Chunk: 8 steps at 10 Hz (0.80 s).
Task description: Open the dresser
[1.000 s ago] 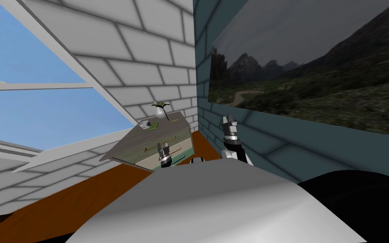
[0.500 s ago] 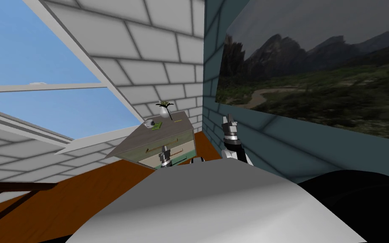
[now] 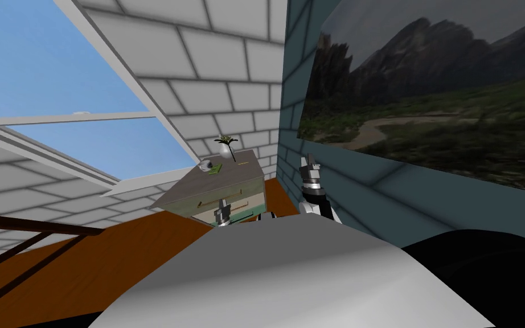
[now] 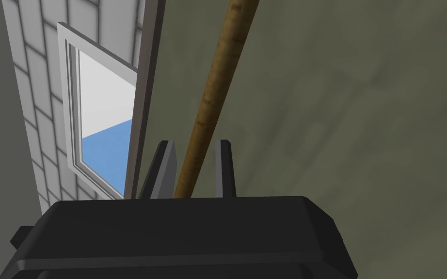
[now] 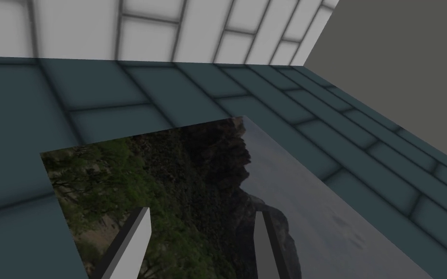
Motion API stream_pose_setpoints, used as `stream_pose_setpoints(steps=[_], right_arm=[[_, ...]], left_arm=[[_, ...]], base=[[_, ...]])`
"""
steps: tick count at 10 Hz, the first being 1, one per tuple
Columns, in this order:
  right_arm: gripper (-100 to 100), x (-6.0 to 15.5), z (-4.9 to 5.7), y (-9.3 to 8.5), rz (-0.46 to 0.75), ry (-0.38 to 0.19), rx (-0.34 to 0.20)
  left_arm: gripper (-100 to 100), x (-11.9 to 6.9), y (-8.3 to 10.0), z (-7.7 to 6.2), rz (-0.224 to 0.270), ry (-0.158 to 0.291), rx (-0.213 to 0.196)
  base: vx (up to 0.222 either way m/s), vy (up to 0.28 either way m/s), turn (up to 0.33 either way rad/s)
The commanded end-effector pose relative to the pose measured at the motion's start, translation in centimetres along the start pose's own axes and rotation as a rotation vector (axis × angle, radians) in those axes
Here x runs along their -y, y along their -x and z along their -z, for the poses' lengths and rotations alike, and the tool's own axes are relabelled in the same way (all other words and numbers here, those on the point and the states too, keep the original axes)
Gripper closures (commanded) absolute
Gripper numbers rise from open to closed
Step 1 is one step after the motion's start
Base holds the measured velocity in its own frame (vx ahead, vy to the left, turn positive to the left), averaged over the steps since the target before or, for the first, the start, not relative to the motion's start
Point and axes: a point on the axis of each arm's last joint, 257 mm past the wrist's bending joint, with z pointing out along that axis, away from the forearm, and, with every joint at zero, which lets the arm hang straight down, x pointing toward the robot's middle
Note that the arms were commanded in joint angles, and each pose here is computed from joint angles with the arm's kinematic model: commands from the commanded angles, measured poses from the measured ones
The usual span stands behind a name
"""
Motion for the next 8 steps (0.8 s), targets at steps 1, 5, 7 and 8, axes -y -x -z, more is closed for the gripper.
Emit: stream_pose_setpoints(steps=[1,5,7,8], right_arm=[[0,0.0,0.0,0.0,0.000,0.000,0.000],[0,0.0,0.0,0.0,0.000,0.000,0.000],[0,0.0,0.0,0.0,0.000,0.000,0.000],[0,0.0,0.0,0.0,0.000,0.000,0.000]], left_arm=[[100,-0.5,-0.2,-1.8,0.012,0.010,-0.011],[100,-0.8,-0.5,-3.6,0.023,0.016,-0.023],[100,-1.4,-0.2,-3.1,0.022,0.043,-0.013],[100,-1.0,0.2,-3.3,0.019,0.036,-0.010]], base=[[-0.184,-0.059,0.032],[-0.168,-0.029,0.011],[-0.042,-0.014,0.011],[-0.100,-0.032,-0.042]])
